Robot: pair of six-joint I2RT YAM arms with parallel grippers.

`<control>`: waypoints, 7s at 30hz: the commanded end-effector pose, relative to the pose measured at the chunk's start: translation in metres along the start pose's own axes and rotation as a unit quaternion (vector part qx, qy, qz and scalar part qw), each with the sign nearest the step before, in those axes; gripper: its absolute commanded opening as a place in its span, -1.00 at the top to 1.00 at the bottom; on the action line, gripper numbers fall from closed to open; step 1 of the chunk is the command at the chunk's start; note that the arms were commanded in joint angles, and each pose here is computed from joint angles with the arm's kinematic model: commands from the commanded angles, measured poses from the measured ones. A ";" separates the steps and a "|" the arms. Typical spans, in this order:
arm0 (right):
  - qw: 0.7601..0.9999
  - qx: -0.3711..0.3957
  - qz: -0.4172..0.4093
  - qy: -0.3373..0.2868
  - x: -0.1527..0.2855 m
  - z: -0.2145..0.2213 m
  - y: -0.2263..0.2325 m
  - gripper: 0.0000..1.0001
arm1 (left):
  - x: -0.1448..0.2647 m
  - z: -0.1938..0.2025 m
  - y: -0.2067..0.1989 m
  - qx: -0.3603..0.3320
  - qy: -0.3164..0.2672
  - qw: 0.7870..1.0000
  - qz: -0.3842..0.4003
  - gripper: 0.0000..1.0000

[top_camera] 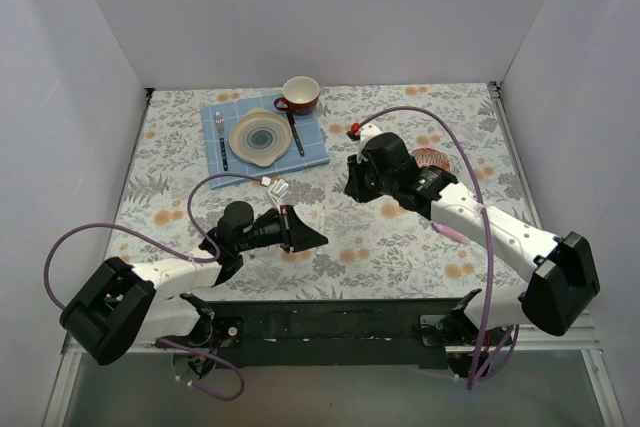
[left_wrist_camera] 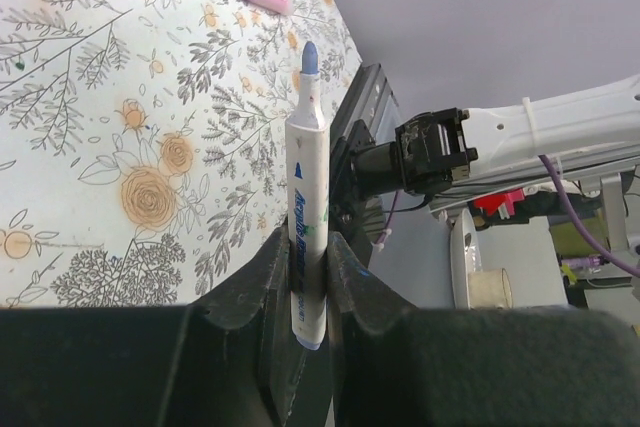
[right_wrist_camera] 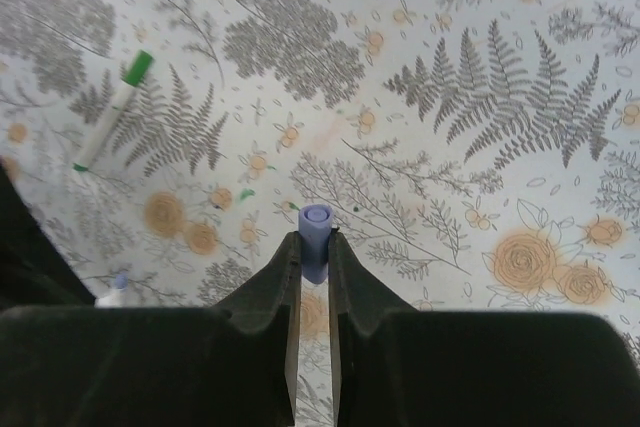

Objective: Insert the pens into the pen caps

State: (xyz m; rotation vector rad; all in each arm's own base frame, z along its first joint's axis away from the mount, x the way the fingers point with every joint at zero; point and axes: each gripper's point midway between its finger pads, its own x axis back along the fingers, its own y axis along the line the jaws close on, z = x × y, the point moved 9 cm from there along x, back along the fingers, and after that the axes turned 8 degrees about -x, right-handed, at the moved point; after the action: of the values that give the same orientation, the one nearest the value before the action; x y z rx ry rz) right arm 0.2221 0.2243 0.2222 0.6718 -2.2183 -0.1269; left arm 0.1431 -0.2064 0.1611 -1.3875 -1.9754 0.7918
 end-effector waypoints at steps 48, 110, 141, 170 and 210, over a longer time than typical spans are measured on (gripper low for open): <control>0.935 -0.063 -0.306 -0.166 0.064 -0.009 0.047 0.97 | -0.004 -0.026 -0.035 -0.093 -0.039 0.986 0.134 1.00; 0.851 0.022 -0.436 -0.294 0.156 -0.061 0.092 -0.43 | 0.018 -0.076 -0.096 -0.298 -0.086 0.935 0.174 1.00; 0.839 0.011 -0.482 -0.251 0.130 -0.050 0.098 -0.26 | 0.016 -0.074 -0.095 -0.288 -0.080 0.936 0.187 1.00; 0.893 0.030 -0.422 -0.156 0.085 0.013 0.085 0.97 | 0.003 -0.116 -0.108 -0.275 -0.129 0.944 0.125 1.00; 0.851 -0.056 -0.522 -0.004 0.066 0.111 0.081 0.97 | -0.005 -0.163 -0.096 -0.323 -0.157 0.928 0.103 1.00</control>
State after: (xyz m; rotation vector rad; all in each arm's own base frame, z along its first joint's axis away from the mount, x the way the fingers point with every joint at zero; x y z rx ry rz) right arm 0.1365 0.2400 0.2905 1.7415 -2.2088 -1.0305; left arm 0.1516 -0.2204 0.2518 -2.0675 -1.8379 0.3915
